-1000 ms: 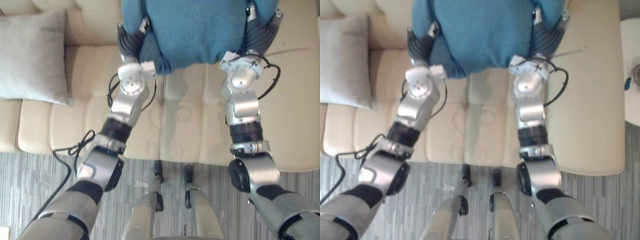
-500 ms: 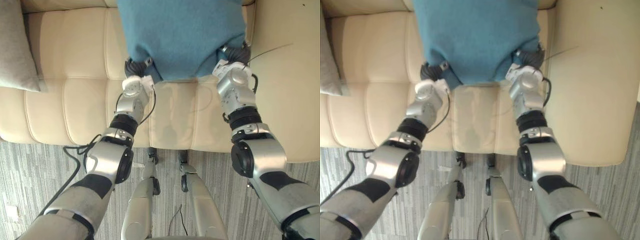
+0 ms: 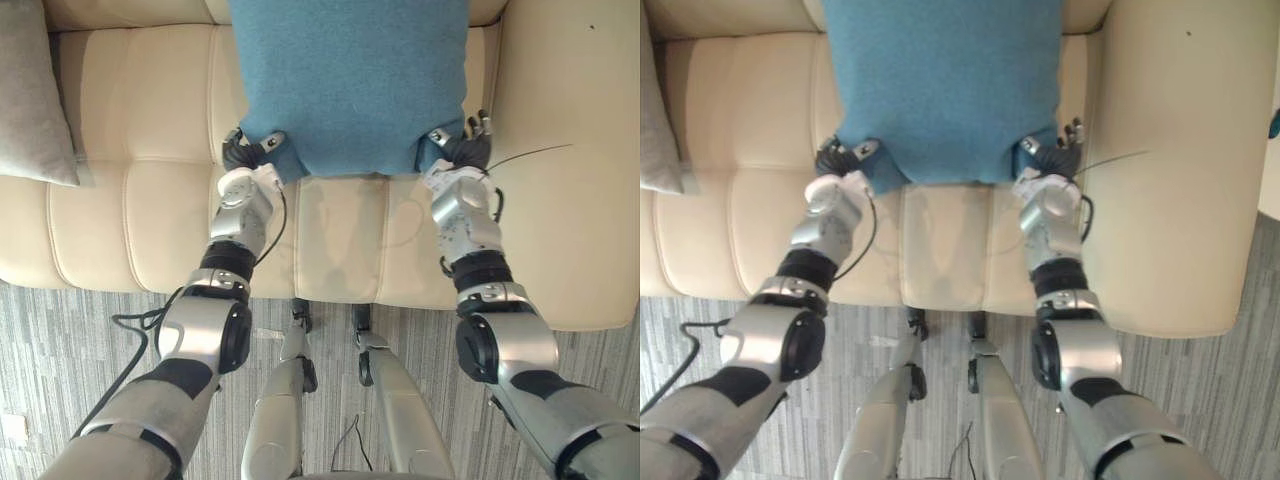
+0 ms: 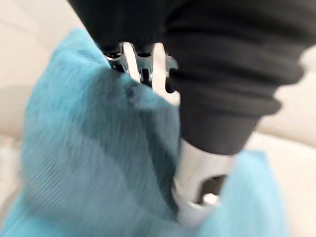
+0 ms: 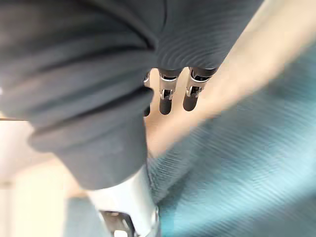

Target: Pick up cushions and gather them together orderly.

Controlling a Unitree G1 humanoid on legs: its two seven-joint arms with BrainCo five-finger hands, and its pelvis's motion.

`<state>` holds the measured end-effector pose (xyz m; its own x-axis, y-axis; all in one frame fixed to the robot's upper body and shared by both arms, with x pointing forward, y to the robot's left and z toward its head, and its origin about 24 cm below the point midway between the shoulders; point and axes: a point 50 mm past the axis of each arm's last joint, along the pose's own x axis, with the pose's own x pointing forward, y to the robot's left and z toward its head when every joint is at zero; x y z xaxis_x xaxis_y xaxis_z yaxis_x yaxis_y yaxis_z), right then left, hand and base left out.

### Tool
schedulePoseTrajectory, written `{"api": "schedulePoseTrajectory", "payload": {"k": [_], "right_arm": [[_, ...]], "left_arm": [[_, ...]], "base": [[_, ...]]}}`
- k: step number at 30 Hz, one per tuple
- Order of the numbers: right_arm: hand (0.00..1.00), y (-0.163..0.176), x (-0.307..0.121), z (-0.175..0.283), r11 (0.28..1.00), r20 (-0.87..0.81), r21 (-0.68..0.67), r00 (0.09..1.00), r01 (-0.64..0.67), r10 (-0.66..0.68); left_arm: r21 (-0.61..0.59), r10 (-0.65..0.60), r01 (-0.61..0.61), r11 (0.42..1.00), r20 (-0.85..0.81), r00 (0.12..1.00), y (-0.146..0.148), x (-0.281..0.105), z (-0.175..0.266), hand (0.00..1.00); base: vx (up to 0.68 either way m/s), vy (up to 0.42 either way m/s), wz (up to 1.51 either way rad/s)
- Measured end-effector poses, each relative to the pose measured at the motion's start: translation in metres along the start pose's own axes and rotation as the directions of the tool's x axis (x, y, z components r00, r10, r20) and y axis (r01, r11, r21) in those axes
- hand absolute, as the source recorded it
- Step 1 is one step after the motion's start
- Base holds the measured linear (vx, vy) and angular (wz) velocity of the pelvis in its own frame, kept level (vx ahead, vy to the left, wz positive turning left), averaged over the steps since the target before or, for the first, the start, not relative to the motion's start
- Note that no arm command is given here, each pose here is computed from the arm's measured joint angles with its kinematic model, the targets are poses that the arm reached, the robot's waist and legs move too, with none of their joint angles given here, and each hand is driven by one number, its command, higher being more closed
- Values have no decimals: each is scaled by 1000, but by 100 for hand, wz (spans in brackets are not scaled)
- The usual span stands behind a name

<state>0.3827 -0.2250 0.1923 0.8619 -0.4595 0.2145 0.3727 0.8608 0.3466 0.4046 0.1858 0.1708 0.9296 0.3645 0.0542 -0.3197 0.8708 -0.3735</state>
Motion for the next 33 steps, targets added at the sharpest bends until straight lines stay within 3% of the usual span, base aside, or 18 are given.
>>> {"api": "schedulePoseTrajectory", "payload": {"k": [4, 7, 9, 13, 15, 19, 22, 25, 33], "right_arm": [[0, -52, -15, 13, 985, 130, -172, 991, 12, 11], [0, -87, -48, -8, 952, 97, -306, 995, 7, 24], [0, -109, -80, -46, 933, -31, -360, 999, 1, -13], [0, -125, -135, -107, 950, -280, -311, 957, -15, -76], [0, -136, -167, -140, 955, -426, -297, 896, -9, -124], [0, -162, -255, -198, 946, -714, -323, 660, -14, -234], [0, -173, -290, -216, 943, -807, -333, 521, -12, -278], [0, -185, -316, -223, 936, -849, -353, 414, 14, -327], [0, -186, -322, -228, 940, -870, -340, 369, 32, -328]], "left_arm": [[32, 51, -55, 998, 116, 992, 48, -11, 6, 0], [65, 91, -96, 993, 80, 993, 82, -39, -27, 0], [76, 128, -125, 989, -34, 991, 100, -68, -69, 0], [116, 136, -109, 987, -250, 959, 117, -117, -131, 0], [156, 144, -90, 984, -375, 916, 125, -146, -163, 0], [247, 256, -126, 961, -620, 741, 163, -219, -218, 0], [324, 324, -111, 939, -735, 595, 186, -257, -240, 0], [372, 355, -70, 925, -787, 504, 196, -282, -250, 0], [431, 387, -16, 902, -793, 471, 208, -287, -251, 0]], "base": [[30, 1, 11], [50, 11, 1], [44, 26, -6], [9, 20, -11], [-23, 32, 3], [-22, 25, -1], [-94, 20, -11], [-93, 45, 0], [-7, 75, -32]]}}
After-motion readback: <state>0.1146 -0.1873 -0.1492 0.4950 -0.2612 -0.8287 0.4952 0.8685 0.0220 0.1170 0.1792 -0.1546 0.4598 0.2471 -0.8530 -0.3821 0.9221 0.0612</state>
